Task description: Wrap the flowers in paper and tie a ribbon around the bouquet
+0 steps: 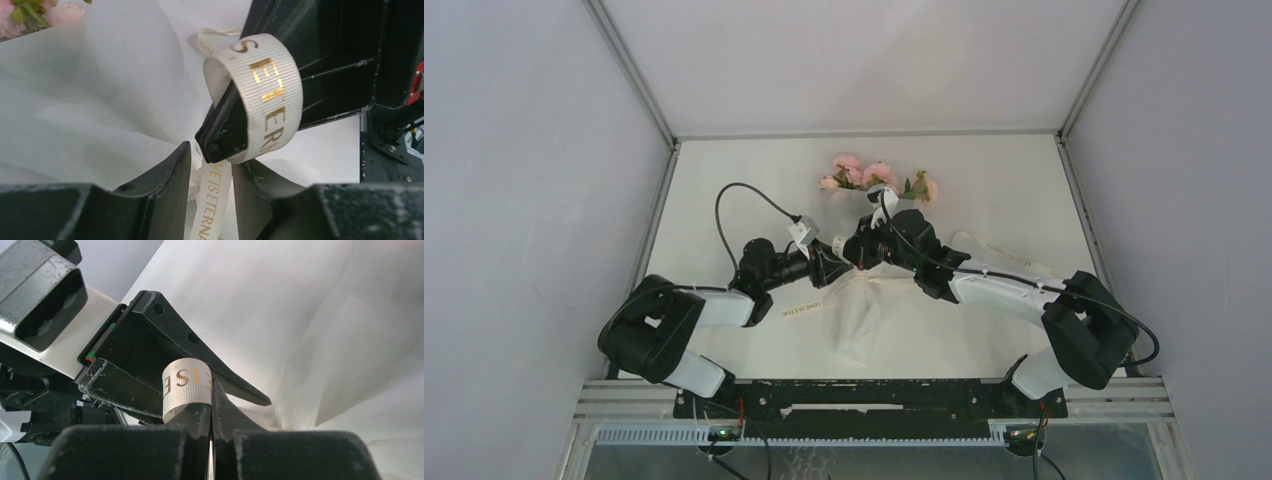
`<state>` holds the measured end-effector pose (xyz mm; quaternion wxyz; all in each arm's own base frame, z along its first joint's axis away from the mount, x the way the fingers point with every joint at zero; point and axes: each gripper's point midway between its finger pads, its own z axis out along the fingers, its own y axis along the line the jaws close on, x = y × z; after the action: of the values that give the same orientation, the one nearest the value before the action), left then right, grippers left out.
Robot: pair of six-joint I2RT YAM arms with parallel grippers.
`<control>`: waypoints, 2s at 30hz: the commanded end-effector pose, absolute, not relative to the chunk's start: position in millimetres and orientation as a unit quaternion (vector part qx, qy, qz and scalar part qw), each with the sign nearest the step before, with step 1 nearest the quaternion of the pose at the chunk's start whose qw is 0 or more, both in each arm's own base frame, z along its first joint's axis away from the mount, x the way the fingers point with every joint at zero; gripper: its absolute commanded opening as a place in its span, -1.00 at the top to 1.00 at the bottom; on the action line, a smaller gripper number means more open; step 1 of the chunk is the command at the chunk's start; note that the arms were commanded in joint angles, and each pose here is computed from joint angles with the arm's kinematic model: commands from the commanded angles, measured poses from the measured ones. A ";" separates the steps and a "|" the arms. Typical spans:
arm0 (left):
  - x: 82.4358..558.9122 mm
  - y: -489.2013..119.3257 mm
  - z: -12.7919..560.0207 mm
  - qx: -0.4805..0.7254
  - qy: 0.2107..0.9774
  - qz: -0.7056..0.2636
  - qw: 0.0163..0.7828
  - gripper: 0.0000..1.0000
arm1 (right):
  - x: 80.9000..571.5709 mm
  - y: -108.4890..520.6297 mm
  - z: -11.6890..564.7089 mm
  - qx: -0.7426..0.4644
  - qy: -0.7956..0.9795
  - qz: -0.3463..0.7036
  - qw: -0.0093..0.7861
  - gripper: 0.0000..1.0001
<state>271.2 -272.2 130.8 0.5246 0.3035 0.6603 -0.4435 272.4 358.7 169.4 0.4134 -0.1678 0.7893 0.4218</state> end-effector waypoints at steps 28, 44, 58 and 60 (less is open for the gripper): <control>261.8 -294.2 137.7 0.357 0.591 -0.482 0.539 0.62 | 262.3 359.7 189.7 -0.238 0.726 0.516 0.387 1.00; 262.7 -281.0 130.9 0.360 0.608 -0.421 0.569 1.00 | 293.6 126.3 139.2 0.061 0.920 0.062 0.382 -0.43; 237.5 -274.2 75.8 0.617 0.486 -0.290 0.547 1.00 | 343.6 88.2 46.5 0.042 0.980 0.085 0.173 -0.58; 236.3 -273.9 75.8 0.618 0.485 -0.290 0.547 1.00 | 344.9 87.4 33.5 0.042 0.984 0.077 0.155 -0.46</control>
<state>247.2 -271.8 72.9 0.5411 0.5705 0.5397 -0.3006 329.8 78.6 37.2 0.1639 0.0746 0.9817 0.0626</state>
